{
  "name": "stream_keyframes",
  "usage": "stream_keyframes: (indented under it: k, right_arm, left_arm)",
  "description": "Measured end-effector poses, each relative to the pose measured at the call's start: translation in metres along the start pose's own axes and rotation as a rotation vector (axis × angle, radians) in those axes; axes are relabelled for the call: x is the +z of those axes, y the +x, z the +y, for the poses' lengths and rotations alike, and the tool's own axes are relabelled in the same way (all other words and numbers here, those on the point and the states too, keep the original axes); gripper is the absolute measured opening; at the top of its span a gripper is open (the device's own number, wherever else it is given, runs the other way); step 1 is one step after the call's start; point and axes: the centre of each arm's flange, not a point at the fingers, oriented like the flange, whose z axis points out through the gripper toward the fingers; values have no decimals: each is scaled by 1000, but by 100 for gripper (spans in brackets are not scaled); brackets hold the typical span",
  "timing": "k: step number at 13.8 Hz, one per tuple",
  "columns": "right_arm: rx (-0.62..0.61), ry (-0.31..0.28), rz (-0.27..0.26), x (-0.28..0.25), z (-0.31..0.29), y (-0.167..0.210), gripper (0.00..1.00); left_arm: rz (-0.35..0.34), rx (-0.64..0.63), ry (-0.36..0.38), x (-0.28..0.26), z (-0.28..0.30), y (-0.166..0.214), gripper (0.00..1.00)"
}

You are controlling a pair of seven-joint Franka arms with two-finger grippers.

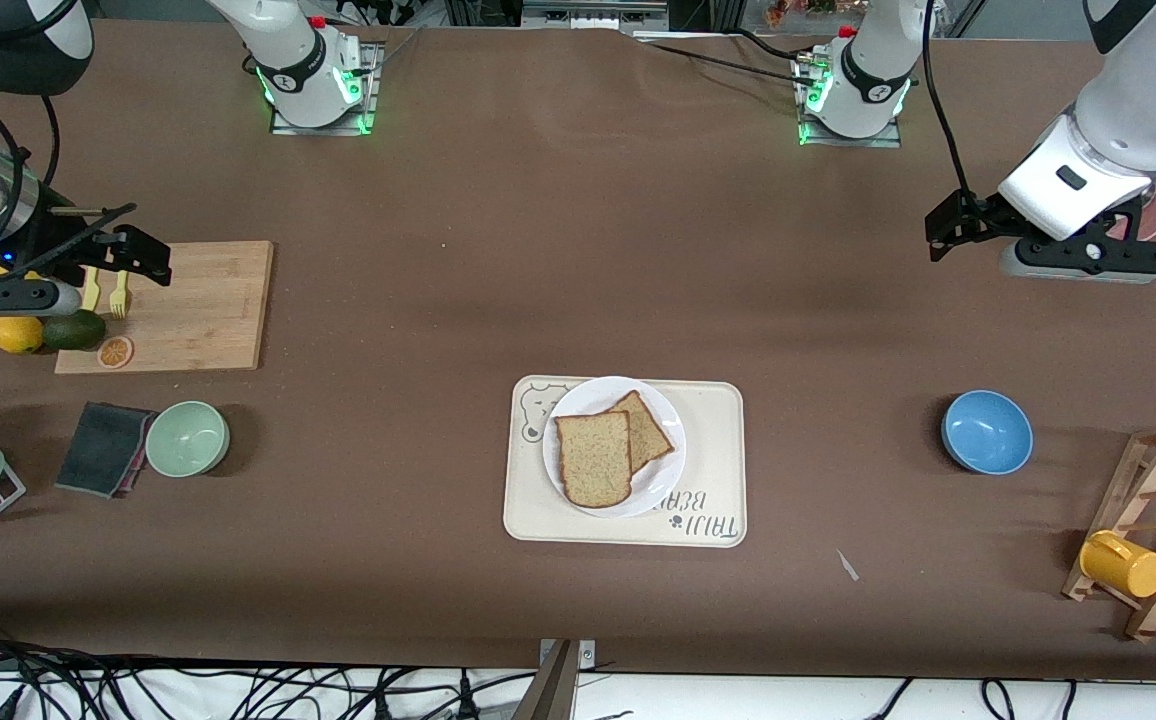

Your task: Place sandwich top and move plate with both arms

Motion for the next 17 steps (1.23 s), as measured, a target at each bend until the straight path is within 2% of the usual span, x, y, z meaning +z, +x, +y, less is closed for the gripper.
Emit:
stream_keyframes:
  k: [17]
  right_arm:
    - [2, 0, 3, -1, 1, 0, 100]
  left_arm:
    - [-5, 4, 0, 0, 3, -1, 100]
